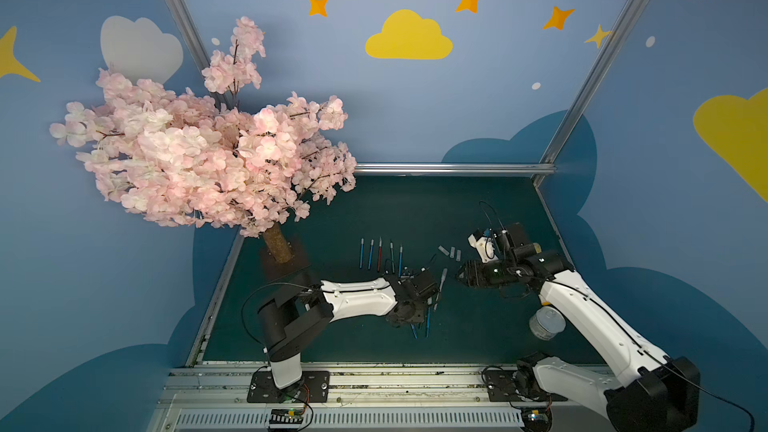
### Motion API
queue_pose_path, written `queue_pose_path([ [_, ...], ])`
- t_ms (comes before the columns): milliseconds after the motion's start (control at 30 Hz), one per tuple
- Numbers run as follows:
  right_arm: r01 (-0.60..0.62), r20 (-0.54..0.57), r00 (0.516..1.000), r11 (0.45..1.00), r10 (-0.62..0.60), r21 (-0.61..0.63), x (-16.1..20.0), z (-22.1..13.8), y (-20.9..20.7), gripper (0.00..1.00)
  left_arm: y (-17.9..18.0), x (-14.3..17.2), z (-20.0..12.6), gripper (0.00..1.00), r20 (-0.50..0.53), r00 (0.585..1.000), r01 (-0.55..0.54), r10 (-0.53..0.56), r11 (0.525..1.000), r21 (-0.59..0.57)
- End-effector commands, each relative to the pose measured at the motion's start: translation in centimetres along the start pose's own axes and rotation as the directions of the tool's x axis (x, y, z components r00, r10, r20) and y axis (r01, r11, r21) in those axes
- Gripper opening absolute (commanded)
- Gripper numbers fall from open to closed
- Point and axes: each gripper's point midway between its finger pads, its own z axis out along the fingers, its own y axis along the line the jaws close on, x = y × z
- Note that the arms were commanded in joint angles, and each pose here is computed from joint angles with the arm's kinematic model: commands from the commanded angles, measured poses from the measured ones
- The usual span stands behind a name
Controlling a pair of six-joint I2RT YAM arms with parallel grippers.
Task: Remove protective caps from carving knives
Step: Pick up the carving knife from the center of the board.
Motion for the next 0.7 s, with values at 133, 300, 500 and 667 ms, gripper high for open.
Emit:
queue_pose_path([
  [133,0.016,0.006,1.0,1.0,-0.016,-0.011,0.2,-0.1,0.3,0.61,1.6,0.9,0.3,0.26,-0.044,0.999,-0.017,0.013,0.995,-0.095],
  [300,0.016,0.005,1.0,1.0,-0.016,-0.012,0.2,0.0,0.3,0.61,3.6,1.9,0.6,0.21,-0.087,0.996,-0.045,0.03,0.983,-0.18],
  [500,0.016,0.008,1.0,1.0,-0.016,-0.012,0.2,0.0,0.3,0.61,4.8,2.2,0.7,0.14,-0.11,0.991,-0.095,0.071,0.967,-0.234],
  [667,0.01,0.02,1.0,1.0,-0.009,-0.013,0.0,-0.2,0.4,0.61,5.4,2.0,0.4,0.11,-0.116,0.985,-0.153,0.126,0.952,-0.265],
])
